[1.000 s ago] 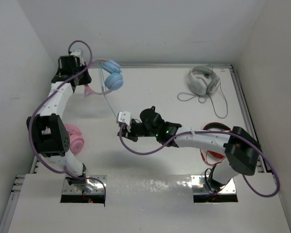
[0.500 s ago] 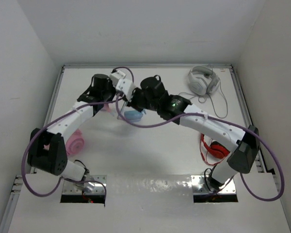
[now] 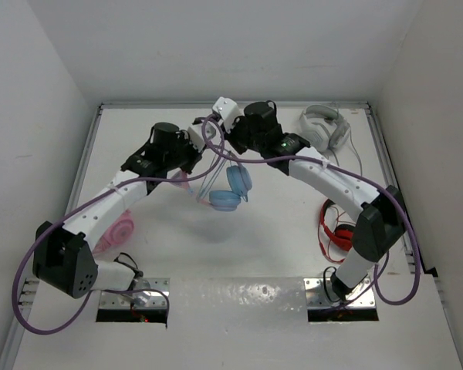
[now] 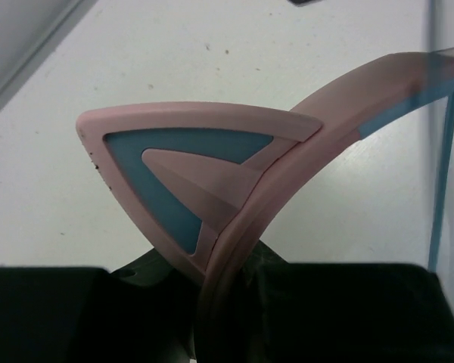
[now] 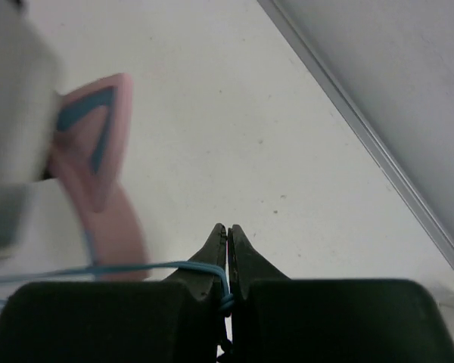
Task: Wrap the headphones
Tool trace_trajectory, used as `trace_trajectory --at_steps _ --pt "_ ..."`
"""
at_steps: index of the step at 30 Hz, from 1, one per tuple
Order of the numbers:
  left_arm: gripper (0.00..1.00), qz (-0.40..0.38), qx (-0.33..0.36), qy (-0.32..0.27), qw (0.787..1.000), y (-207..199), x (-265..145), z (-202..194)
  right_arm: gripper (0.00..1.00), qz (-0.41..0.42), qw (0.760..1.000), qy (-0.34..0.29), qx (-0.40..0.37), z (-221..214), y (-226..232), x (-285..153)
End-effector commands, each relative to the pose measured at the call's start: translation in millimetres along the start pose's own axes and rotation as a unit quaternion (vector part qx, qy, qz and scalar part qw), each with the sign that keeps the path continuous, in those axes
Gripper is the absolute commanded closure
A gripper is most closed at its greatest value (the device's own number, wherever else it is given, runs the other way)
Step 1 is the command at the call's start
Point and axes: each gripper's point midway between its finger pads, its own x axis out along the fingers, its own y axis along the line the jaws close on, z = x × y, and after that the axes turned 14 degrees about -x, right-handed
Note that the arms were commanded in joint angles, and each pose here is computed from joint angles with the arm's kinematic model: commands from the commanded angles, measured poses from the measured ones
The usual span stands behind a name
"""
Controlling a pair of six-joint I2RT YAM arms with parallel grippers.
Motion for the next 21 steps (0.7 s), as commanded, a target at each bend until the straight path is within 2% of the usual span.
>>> trace_trajectory --at_steps 1,6,12,17,21 --pt "1.00 -0.066 -0.018 0.042 0.997 -28 -17 -14 1.00 -0.115 0.992 -0.047 0.035 12 -77 -12" --pt "1.00 -0.080 -0.059 0.038 0.994 -36 -26 -1 1.00 -0.079 0.992 -0.073 0.061 -7 -61 -13" --pt "1.00 -0.085 -0.075 0.036 0.993 -39 -27 4 1.00 -0.030 0.995 -0.080 0.057 -17 -38 -6" --pt "1.00 -0.027 -0.086 0.043 0.995 -19 -22 1 1.00 -0.047 0.990 -0.105 0.077 -27 -33 -15" --pt "1.00 -0.028 -0.086 0.044 0.995 -18 -20 0 1.00 -0.048 0.988 -0.116 0.085 -28 -34 -18"
